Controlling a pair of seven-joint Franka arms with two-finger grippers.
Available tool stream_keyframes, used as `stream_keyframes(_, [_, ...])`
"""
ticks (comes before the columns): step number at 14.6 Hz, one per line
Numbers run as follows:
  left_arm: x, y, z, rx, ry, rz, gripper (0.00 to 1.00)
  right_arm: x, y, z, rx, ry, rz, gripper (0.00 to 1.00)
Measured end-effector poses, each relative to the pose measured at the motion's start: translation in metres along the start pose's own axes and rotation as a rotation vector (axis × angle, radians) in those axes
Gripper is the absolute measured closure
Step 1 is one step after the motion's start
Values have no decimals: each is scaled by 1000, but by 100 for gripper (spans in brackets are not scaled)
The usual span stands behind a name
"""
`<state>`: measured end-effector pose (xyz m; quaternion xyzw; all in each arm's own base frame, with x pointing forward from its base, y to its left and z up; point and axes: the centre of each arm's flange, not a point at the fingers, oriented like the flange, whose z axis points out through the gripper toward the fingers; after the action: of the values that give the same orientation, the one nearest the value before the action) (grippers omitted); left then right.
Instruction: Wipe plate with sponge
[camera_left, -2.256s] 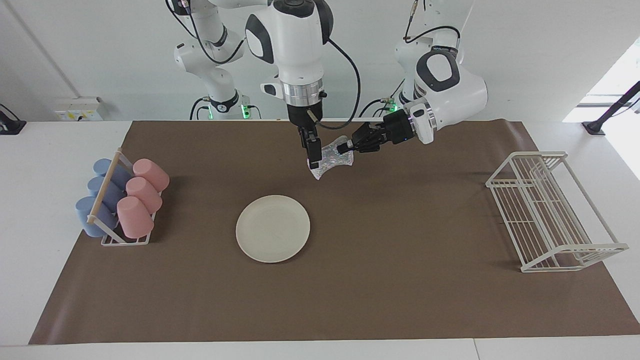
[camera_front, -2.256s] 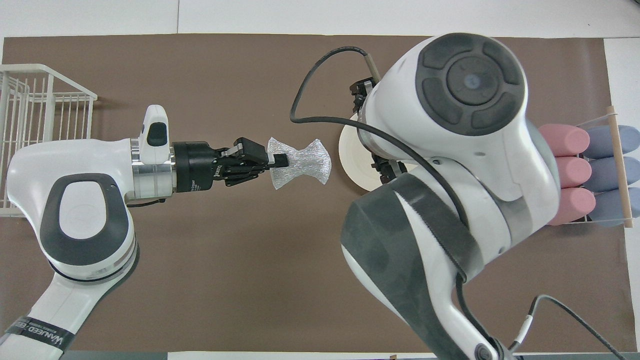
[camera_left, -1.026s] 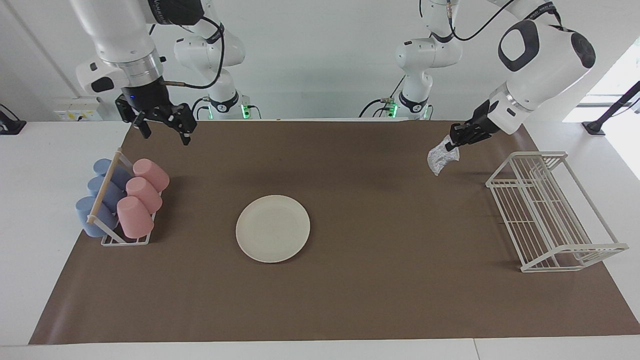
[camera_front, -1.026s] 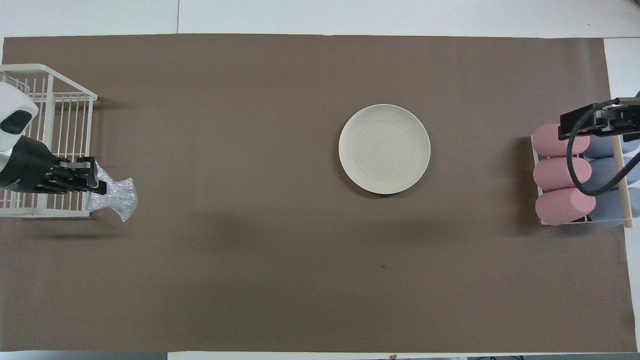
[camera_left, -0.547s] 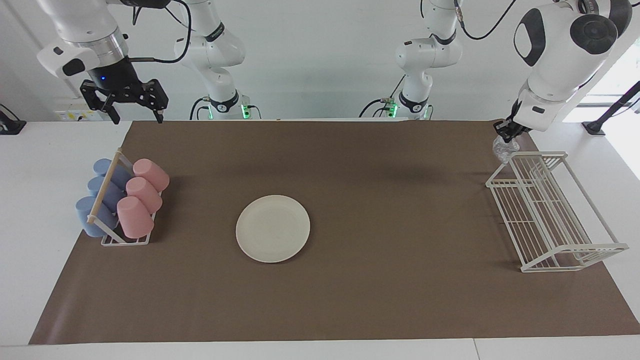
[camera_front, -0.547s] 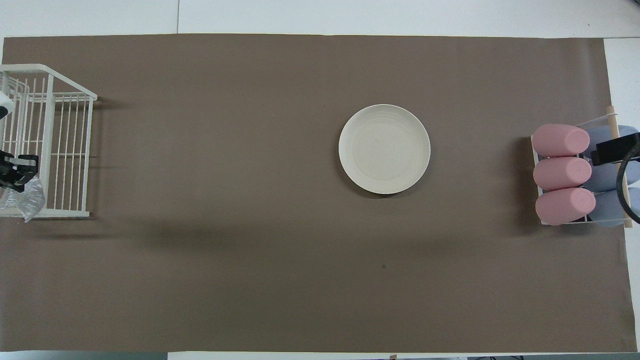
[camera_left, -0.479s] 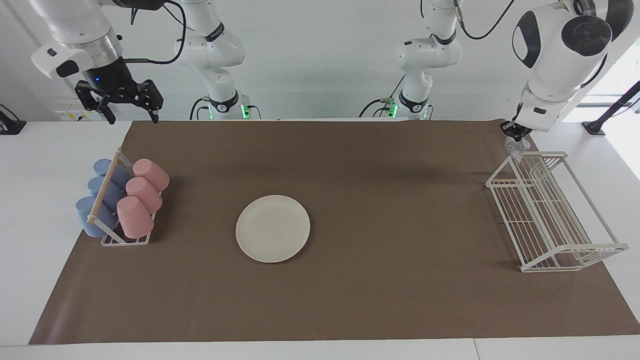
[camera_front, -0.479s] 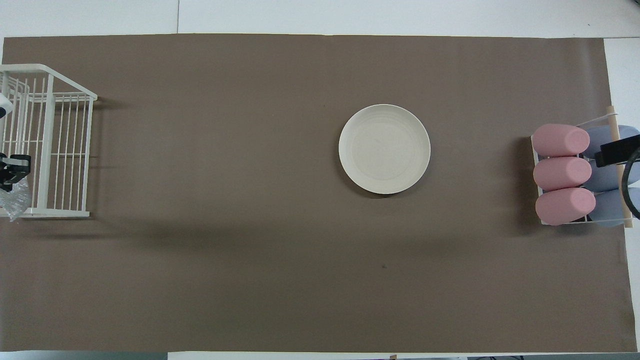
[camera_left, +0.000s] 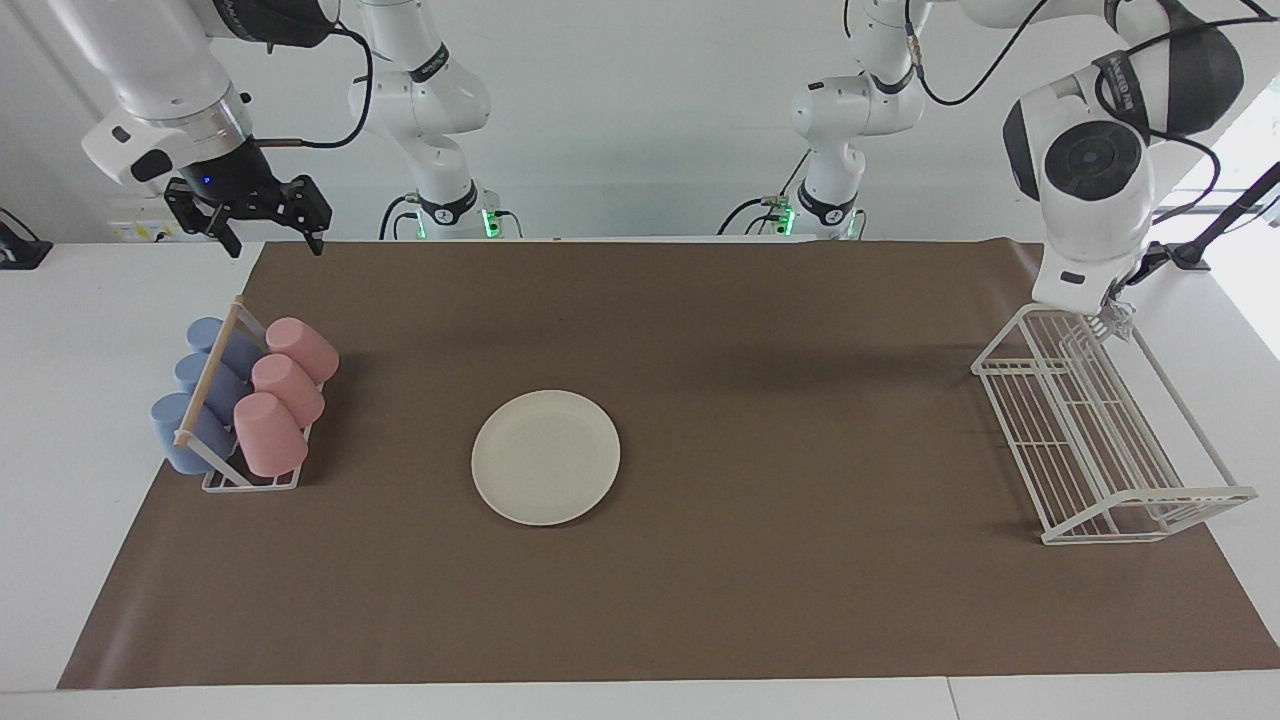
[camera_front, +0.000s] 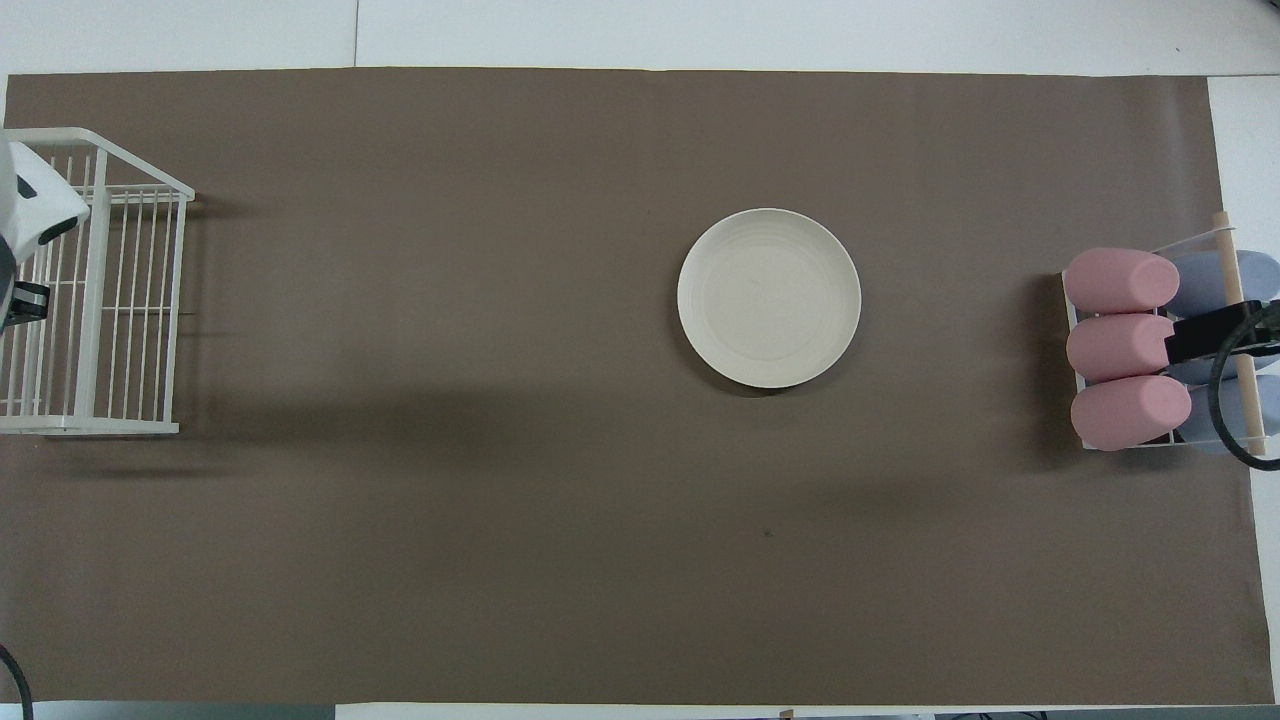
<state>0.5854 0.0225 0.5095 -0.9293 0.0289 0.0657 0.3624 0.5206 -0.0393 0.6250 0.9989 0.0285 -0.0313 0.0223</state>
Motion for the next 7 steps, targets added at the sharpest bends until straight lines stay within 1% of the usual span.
stream_keyframes(2, [7, 26, 21, 38, 18, 30, 96, -4, 0, 0, 1, 0, 0, 0])
stream_keyframes(4, [9, 39, 27, 54, 42, 53, 96, -6, -1, 0, 2, -2, -2, 0])
stream_keyframes(7, [9, 52, 34, 73, 67, 89, 96, -9, -8, 2, 3, -25, -14, 0])
